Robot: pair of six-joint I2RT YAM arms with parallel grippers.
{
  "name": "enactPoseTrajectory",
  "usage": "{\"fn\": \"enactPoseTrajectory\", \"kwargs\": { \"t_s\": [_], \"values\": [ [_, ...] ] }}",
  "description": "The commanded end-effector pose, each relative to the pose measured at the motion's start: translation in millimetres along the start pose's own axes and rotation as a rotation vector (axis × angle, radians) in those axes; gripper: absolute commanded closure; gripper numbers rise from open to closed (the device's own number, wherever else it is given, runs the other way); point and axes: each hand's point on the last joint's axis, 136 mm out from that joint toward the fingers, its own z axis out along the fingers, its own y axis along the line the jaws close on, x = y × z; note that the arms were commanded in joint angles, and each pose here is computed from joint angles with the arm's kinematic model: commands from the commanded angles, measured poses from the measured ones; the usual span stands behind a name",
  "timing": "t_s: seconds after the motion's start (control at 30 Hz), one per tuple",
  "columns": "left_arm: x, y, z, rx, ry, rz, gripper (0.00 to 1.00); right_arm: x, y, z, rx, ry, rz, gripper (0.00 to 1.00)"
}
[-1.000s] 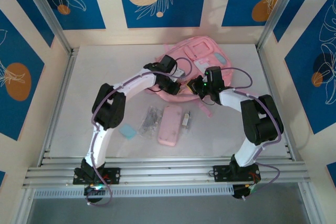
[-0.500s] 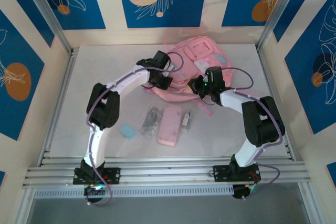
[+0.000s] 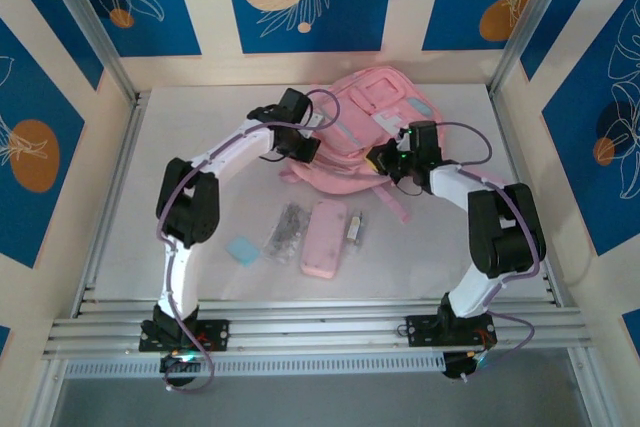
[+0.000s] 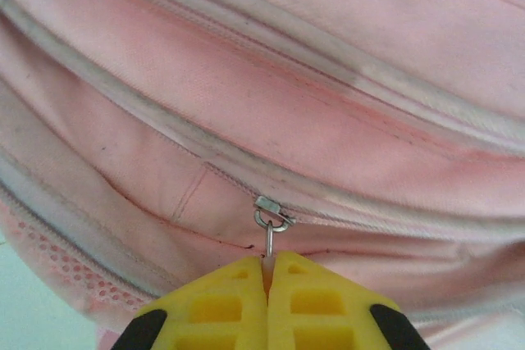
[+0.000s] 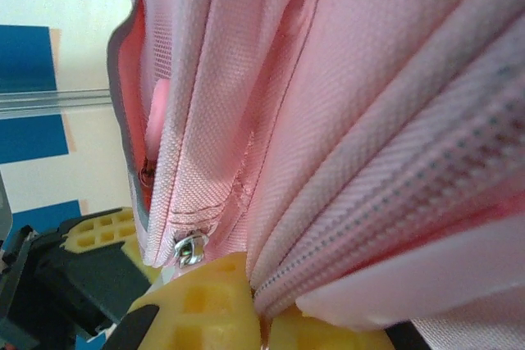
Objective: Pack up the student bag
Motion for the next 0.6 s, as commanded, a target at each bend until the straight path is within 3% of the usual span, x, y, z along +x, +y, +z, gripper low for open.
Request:
{"fn": "enactPoseTrajectory", "kwargs": {
  "t_s": [0.0, 0.27, 0.43, 0.57],
  "values": [
    [12, -33, -42, 0.178, 0.017, -0.018, 1.0, -39, 30, -19, -0.104, -0.028, -0.12, 1.0],
    [7, -119, -82, 0.453, -0.044, 0.004, 1.0, -78, 37, -27, -0.07, -0.024, -0.134, 1.0],
    [-5, -165, -82, 0.57, -0.05, 0.04, 1.0, -81, 22, -46, 0.018, -0.087, -0.068, 0.88],
    [-20, -194, -84, 0.619, -0.059, 0.091, 1.0, -69, 14, -70, 0.031, -0.132, -0.037, 1.0]
  ]
}}
